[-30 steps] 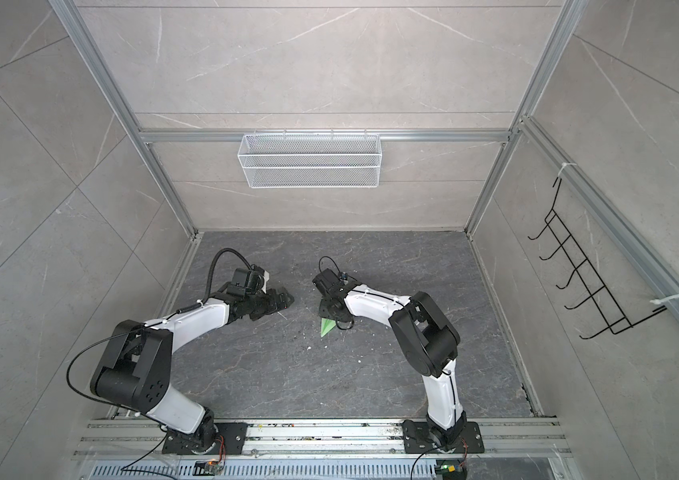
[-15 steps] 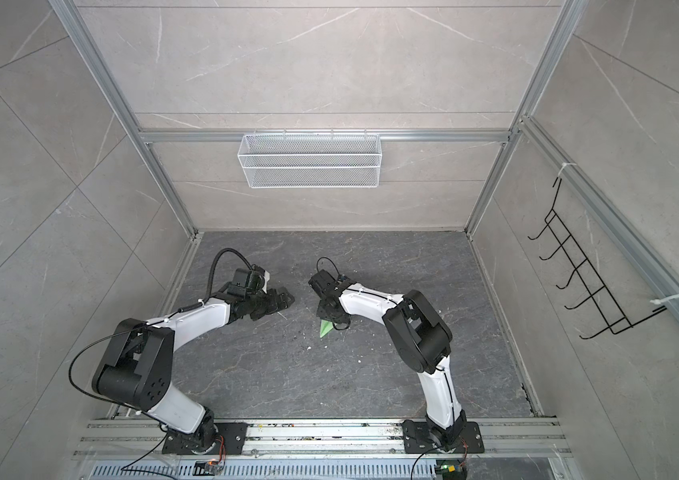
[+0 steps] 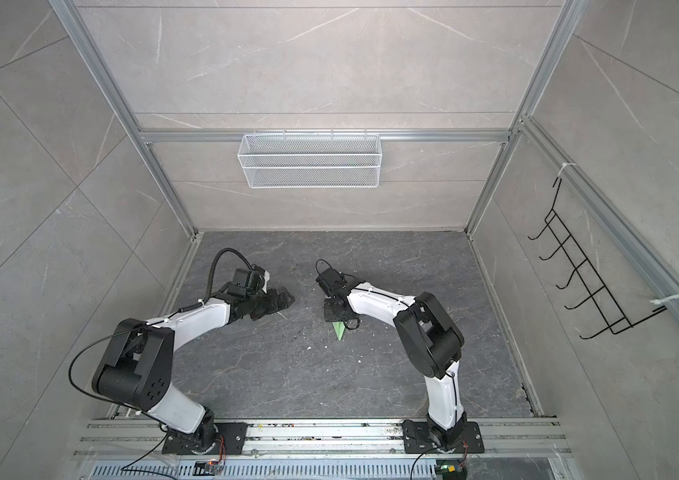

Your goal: Fold a paper plane with a square sheet of paper (pick it up from the middle)

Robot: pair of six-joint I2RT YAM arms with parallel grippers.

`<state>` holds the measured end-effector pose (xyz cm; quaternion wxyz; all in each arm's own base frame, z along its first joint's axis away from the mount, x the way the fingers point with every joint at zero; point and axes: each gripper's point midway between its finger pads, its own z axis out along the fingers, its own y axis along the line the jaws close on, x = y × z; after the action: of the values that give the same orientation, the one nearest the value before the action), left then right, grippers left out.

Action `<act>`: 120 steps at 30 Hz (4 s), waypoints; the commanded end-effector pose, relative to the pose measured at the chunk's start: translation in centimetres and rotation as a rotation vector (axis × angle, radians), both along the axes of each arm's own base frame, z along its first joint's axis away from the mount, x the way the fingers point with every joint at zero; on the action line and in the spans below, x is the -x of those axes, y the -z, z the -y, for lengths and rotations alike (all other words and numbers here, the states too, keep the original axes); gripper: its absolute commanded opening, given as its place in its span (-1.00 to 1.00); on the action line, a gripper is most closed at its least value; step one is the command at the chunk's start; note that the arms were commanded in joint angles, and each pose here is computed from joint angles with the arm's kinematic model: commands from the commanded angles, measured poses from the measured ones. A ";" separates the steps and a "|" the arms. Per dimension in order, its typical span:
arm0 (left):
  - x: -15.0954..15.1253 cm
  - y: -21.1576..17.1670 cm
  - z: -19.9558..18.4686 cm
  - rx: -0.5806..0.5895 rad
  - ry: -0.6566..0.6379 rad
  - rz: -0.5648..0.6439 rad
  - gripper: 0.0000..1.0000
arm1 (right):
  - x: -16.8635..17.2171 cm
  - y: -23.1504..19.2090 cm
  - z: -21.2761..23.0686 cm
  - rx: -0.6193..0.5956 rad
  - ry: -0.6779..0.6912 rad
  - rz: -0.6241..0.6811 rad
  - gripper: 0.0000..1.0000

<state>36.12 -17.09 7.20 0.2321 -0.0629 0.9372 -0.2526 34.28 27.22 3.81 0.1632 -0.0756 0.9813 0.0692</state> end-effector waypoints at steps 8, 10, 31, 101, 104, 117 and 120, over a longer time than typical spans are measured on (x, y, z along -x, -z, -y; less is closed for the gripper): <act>-0.5 -0.5 0.1 0.022 -0.010 0.013 0.93 | 1.5 1.9 0.2 0.002 -0.095 -0.071 -0.80; -0.5 -0.4 0.1 0.021 -0.011 0.011 0.94 | 1.4 2.3 0.3 0.001 -0.081 -0.080 -0.73; -0.7 -0.8 0.0 0.011 -0.013 0.019 0.95 | 0.1 3.2 1.3 0.044 -0.022 -0.094 -0.75; 1.7 -9.3 -22.5 -0.650 -0.613 0.590 0.98 | -4.0 -13.0 30.5 0.237 0.649 0.771 0.98; 1.0 -7.3 -22.1 -0.652 -0.531 0.599 0.98 | -3.2 -10.3 31.1 0.248 0.617 0.790 0.98; -1.2 -3.3 -20.0 -0.452 -0.270 0.715 0.98 | -3.9 -7.0 25.5 0.073 0.234 0.916 0.98; -1.5 -2.7 -19.8 -0.438 -0.252 0.714 0.97 | -4.0 -6.5 24.9 0.056 0.198 0.924 0.98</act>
<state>35.94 3.90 7.08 0.5221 -0.0774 0.8493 0.0019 37.38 0.81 8.63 0.5443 0.0284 0.8374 -0.0422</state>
